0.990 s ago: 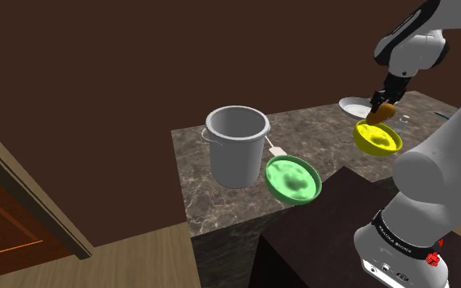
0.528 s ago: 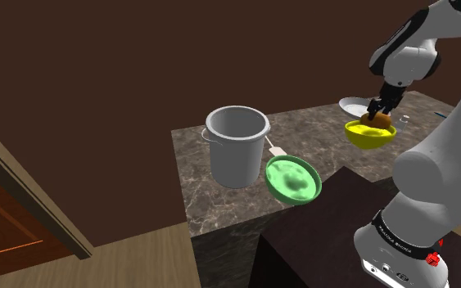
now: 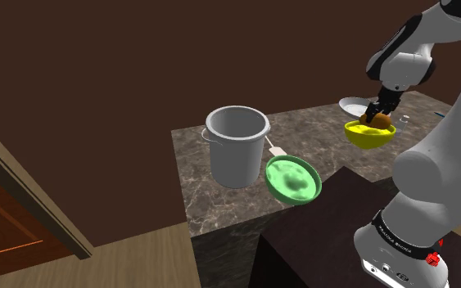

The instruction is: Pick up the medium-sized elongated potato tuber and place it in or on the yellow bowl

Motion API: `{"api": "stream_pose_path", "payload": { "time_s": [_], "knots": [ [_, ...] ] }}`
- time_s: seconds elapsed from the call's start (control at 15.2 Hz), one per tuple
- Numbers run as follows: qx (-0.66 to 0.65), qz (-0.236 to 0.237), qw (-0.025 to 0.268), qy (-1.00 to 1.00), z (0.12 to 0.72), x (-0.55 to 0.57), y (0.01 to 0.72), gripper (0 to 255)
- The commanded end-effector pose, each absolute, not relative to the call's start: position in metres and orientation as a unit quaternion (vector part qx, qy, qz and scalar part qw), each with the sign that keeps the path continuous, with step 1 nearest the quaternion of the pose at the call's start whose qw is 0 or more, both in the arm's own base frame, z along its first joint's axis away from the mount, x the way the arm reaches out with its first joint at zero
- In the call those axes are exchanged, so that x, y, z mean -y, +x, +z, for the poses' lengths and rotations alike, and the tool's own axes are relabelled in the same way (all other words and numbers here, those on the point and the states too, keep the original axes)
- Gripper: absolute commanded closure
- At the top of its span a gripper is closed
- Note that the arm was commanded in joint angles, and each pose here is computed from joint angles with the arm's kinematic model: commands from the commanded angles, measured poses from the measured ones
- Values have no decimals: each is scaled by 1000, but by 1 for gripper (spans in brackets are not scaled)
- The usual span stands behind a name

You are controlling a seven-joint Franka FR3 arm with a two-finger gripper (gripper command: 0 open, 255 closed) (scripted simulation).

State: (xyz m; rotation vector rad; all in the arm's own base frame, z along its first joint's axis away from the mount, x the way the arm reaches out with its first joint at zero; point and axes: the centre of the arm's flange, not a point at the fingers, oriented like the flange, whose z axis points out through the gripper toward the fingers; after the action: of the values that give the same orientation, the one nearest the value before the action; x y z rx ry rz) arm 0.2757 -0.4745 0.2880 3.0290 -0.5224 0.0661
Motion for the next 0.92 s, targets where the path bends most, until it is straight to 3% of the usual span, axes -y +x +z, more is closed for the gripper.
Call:
{"api": "stream_pose_path", "payload": {
  "time_s": [0.0,0.13,0.2,0.53,0.86],
  "knots": [
    [170,17,30,985,282,472,275,255],
    [170,17,30,985,282,472,275,255],
    [170,17,30,985,283,473,275,0],
    [170,17,30,985,282,472,275,0],
    [170,17,30,985,332,469,274,0]
  ]
}}
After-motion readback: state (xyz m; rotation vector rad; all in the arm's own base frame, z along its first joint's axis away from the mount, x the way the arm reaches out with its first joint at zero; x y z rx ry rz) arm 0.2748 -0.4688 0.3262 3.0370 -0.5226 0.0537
